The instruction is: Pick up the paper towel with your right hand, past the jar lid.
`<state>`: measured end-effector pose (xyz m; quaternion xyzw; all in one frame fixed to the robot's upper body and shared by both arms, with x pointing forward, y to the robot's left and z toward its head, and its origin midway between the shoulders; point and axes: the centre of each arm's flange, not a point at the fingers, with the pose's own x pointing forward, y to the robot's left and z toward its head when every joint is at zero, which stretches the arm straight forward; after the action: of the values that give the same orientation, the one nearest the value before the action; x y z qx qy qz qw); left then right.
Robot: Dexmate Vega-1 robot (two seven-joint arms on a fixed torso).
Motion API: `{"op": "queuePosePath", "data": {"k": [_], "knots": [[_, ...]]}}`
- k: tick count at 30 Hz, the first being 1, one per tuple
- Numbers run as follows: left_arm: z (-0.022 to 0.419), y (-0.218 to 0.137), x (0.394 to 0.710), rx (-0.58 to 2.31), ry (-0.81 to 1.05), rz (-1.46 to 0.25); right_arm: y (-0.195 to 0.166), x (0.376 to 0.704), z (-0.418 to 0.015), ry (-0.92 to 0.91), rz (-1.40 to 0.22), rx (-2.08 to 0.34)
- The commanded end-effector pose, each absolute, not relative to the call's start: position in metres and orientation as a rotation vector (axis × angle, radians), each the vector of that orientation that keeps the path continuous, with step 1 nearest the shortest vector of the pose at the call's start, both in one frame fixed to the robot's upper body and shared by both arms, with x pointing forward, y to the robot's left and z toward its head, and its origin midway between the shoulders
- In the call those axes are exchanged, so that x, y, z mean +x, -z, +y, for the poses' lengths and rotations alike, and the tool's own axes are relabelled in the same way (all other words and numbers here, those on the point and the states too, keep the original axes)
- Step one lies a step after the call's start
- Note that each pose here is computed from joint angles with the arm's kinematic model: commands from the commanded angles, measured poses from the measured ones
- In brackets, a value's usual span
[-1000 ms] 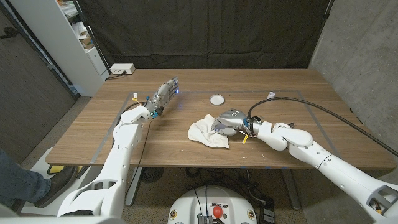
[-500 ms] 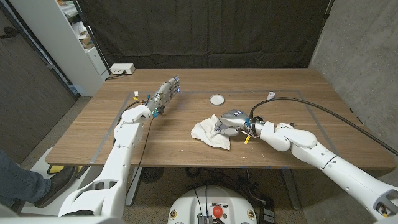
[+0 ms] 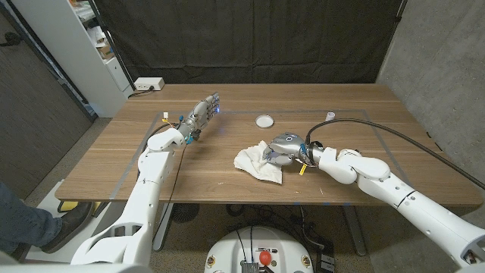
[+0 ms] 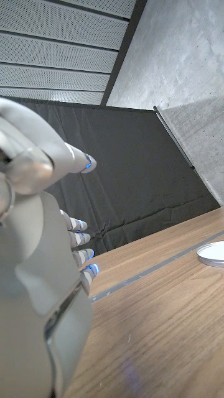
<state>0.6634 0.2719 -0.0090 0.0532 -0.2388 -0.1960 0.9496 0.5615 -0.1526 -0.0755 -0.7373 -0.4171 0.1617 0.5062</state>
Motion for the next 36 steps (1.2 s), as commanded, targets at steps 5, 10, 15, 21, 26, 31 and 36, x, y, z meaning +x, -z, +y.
{"op": "queuePosePath", "data": {"k": [5, 10, 15, 21, 26, 31, 36], "knots": [[0.271, 0.009, 0.659, 0.112, 0.402, -0.491, 0.062, 0.551, -0.152, -0.375, -1.036, -1.763], [0.270, 0.007, 0.660, 0.114, 0.406, -0.494, 0.058, 0.548, -0.151, -0.368, -1.040, -1.764], [0.271, 0.006, 0.661, 0.113, 0.410, -0.498, 0.054, 0.546, -0.151, -0.363, -1.043, -1.767], [0.272, 0.006, 0.662, 0.108, 0.410, -0.502, 0.049, 0.545, -0.150, -0.368, -1.040, -1.766], [0.273, 0.008, 0.663, 0.104, 0.407, -0.501, 0.043, 0.542, -0.148, -0.362, -1.045, -1.769], [0.274, 0.010, 0.663, 0.100, 0.407, -0.501, 0.039, 0.539, -0.147, -0.355, -1.055, -1.770], [0.274, 0.011, 0.662, 0.099, 0.406, -0.505, 0.035, 0.535, -0.147, -0.346, -1.070, -1.767]]}}
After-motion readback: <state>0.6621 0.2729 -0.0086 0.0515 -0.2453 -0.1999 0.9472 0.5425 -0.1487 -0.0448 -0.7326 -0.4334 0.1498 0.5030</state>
